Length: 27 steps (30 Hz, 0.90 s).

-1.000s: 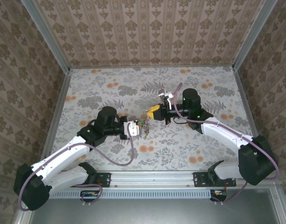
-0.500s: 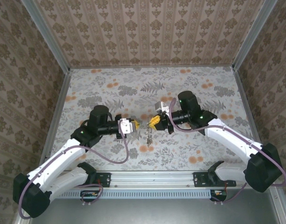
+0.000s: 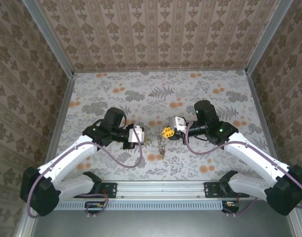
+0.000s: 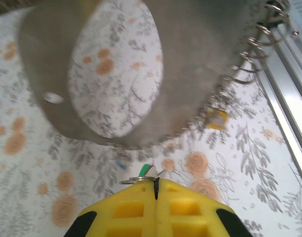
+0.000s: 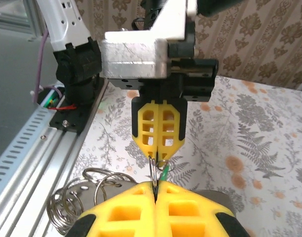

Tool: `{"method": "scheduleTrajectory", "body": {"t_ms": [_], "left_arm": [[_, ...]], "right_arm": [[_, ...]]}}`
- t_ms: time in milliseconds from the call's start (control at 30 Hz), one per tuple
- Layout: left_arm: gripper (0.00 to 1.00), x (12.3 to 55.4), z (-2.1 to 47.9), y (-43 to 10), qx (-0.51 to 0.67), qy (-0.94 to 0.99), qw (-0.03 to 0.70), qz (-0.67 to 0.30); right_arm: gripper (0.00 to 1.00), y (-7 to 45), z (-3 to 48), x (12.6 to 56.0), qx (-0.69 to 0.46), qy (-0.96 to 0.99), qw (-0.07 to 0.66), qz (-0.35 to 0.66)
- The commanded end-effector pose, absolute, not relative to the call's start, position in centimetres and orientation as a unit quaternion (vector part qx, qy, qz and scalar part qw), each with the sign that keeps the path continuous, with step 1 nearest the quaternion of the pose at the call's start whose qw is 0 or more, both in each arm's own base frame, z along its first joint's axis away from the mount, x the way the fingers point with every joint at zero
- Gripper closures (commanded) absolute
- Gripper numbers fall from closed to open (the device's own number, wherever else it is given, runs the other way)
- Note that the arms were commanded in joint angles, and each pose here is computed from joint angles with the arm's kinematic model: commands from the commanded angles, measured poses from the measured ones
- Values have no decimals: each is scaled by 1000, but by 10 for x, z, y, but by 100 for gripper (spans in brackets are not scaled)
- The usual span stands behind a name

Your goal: Put the keys on the keyring

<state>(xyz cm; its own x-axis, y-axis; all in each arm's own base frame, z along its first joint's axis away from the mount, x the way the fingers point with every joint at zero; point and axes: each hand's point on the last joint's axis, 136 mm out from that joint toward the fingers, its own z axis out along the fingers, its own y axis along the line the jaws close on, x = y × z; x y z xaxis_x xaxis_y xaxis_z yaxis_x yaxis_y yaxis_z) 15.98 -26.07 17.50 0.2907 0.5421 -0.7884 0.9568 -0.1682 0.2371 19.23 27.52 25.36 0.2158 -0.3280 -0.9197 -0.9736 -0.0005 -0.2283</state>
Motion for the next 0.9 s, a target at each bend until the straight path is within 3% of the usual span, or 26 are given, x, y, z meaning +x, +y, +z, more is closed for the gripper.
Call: {"method": "scheduleTrajectory", "body": {"t_ms": [0,400,533,867], "left_arm": [[100,144,164,-251,736,517,322,-295],[100,166,150,-256,713,548,257,-352],[100,177,140,-238,706,579,248,-325],[100,187,88,-181,748,626,163,-150]], "right_arm": [[100,271,262,192,-634,493,517,297],[100,250,269,218,-601,548,545,203],[100,237,275,236,-563,589,552,177],[100,223,284,255,-506,618,570,192]]}}
